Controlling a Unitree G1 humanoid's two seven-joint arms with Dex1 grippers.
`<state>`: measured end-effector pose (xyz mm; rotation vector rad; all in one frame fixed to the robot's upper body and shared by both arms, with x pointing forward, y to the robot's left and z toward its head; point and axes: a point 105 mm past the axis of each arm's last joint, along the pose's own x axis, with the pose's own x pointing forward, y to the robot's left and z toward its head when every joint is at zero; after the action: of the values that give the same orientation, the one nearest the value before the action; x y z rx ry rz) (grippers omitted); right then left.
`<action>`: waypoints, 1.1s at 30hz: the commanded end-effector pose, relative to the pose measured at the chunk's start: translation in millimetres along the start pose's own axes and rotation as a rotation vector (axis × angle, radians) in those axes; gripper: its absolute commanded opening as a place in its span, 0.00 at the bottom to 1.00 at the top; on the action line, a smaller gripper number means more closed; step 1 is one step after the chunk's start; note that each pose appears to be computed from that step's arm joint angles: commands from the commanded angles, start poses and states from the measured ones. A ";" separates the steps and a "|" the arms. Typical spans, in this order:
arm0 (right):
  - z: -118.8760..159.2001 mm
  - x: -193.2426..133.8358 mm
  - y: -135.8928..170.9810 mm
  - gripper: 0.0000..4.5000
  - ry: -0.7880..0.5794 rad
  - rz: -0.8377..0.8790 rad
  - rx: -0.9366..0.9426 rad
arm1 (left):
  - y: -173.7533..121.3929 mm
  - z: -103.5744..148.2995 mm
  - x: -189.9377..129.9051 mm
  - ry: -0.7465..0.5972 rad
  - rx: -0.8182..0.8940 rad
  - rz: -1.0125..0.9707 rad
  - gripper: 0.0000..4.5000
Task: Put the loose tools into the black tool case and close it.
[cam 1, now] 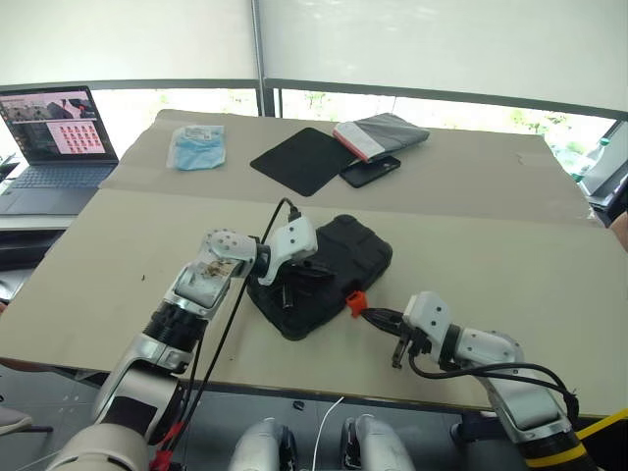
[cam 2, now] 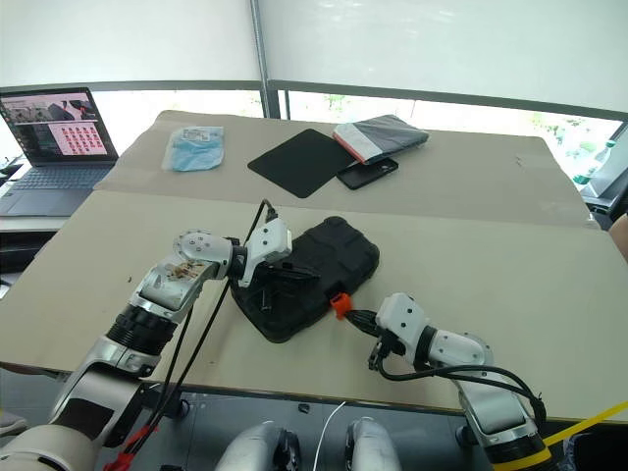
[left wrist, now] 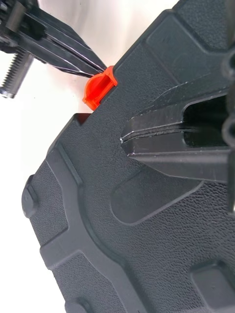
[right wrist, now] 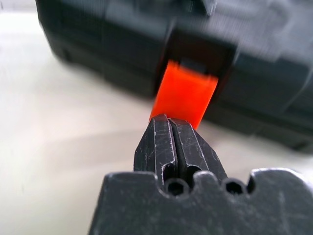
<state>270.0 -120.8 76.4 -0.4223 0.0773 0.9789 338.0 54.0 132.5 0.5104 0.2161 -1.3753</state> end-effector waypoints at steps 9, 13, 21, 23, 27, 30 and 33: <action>17.5 17.4 -8.4 0.02 -0.070 -0.016 -0.041 | -2.3 -35.7 -0.8 0.111 -0.119 0.007 0.00; 21.5 20.6 -10.8 0.02 -0.077 -0.016 -0.050 | -2.4 -38.6 -1.3 0.117 -0.125 0.010 0.00; 42.3 26.1 -14.6 0.02 -0.182 -0.016 -0.061 | -8.4 -43.5 0.7 0.122 -0.153 0.003 0.00; 47.6 25.7 -17.0 0.02 -0.209 -0.031 -0.059 | -9.2 -44.6 0.3 0.124 -0.156 0.002 0.00; 55.5 24.7 -22.7 0.02 -0.252 -0.059 -0.055 | -9.6 -45.3 -0.4 0.124 -0.161 0.003 0.00; 55.3 26.4 -23.9 0.02 -0.260 -0.068 -0.044 | -11.4 -46.2 0.3 0.125 -0.168 -0.001 0.00; 53.0 31.1 -19.8 0.02 -0.254 -0.048 -0.036 | -13.2 -47.1 1.0 0.127 -0.174 -0.007 0.00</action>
<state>290.7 -95.2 79.8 -0.3247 0.0210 0.9875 342.9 66.9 131.6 0.4756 0.2429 -1.3090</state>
